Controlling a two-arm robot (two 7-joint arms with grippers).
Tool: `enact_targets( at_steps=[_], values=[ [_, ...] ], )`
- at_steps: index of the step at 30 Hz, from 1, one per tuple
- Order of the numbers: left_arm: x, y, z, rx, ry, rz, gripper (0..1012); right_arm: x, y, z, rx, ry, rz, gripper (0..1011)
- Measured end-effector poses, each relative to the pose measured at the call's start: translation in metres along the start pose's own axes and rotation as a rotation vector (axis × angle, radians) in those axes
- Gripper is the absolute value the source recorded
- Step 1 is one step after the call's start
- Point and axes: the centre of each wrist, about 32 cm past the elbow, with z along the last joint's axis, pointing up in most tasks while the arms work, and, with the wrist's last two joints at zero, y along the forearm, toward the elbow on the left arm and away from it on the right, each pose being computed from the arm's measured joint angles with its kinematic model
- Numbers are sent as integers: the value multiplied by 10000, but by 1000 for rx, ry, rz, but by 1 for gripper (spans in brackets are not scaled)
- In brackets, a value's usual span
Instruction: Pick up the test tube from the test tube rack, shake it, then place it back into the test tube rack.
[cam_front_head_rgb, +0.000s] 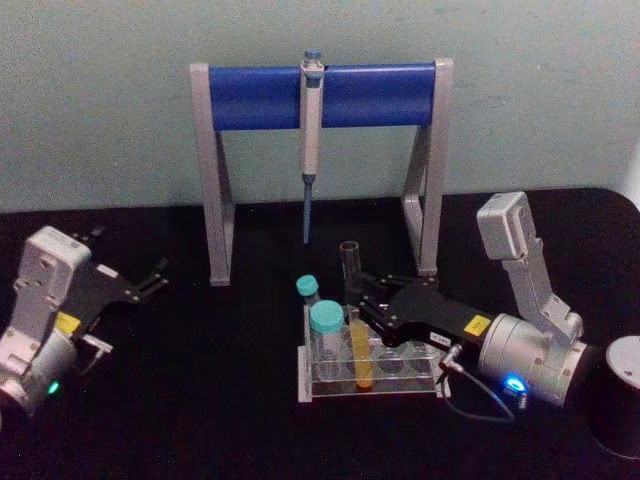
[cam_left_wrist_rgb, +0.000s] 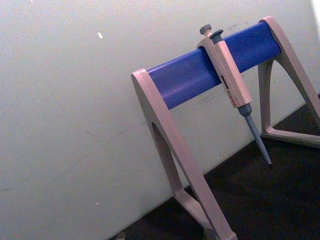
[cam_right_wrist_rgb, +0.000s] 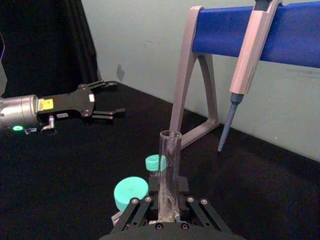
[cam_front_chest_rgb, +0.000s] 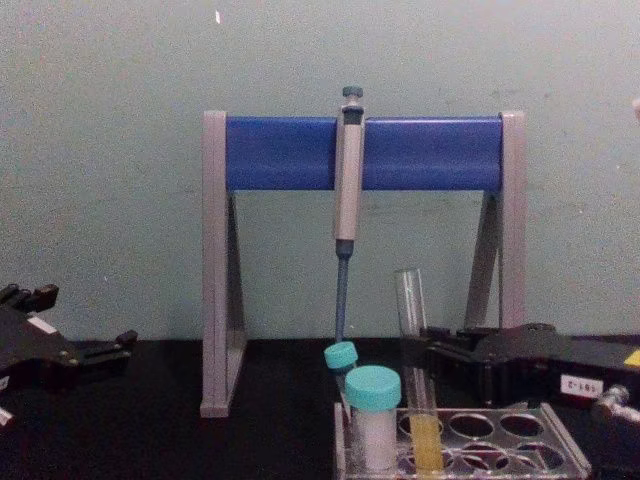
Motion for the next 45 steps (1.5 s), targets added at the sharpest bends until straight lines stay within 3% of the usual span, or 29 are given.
enact_targets(
  at_steps=[11, 29, 34, 45],
  values=[
    [0, 0, 0, 0, 0, 0, 1001, -4, -7, -12, 8, -4, -2, 221],
    [0, 0, 0, 0, 0, 0, 1001, -98, -180, -131, 122, -38, 5, 221],
    [0, 0, 0, 0, 0, 0, 1001, -120, -210, -100, 142, -53, 8, 221],
    [0, 0, 0, 0, 0, 0, 1001, -123, -278, 99, 190, -97, 0, 221]
  ],
)
